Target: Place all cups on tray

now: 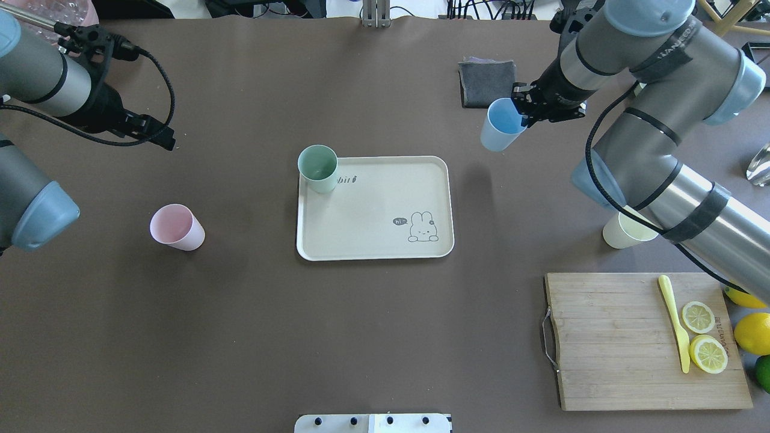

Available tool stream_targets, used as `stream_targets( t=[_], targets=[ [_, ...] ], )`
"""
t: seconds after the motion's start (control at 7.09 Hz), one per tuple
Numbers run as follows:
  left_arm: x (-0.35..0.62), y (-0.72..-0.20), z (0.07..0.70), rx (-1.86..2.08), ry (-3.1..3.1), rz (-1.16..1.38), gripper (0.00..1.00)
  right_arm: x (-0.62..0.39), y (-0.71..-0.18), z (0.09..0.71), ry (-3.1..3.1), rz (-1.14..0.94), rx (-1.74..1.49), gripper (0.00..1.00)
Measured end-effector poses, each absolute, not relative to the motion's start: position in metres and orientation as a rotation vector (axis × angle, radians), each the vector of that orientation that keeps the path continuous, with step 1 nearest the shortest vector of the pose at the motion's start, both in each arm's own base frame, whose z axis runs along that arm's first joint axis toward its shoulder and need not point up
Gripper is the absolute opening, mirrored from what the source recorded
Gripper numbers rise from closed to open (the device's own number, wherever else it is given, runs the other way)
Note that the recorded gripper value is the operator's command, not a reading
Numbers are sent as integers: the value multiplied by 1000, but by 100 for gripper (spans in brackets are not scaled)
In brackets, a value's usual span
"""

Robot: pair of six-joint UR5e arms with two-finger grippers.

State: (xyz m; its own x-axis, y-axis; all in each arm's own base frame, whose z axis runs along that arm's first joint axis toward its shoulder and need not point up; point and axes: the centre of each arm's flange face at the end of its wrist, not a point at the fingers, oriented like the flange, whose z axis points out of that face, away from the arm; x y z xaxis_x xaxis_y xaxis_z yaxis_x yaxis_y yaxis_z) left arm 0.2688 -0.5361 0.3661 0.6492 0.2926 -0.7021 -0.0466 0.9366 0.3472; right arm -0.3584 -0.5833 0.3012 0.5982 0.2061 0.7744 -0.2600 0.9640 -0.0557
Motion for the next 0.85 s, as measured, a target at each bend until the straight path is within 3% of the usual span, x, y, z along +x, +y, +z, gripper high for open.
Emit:
stream_targets(
  t=[0.42,0.56,0.71,0.85],
  targets=[
    [260,-527,386,308,838,190,99,-453,-542,255,-878,285,56,0],
    [259,-525,388,305,837,188,99,-474,-532,249,-870,283,57,5],
    [259,-524,389,304,838,186,99,-490,-529,249,-857,284,56,71],
    [258,-522,388,300,840,178,99,-499,-529,248,-850,285,58,100]
  ],
)
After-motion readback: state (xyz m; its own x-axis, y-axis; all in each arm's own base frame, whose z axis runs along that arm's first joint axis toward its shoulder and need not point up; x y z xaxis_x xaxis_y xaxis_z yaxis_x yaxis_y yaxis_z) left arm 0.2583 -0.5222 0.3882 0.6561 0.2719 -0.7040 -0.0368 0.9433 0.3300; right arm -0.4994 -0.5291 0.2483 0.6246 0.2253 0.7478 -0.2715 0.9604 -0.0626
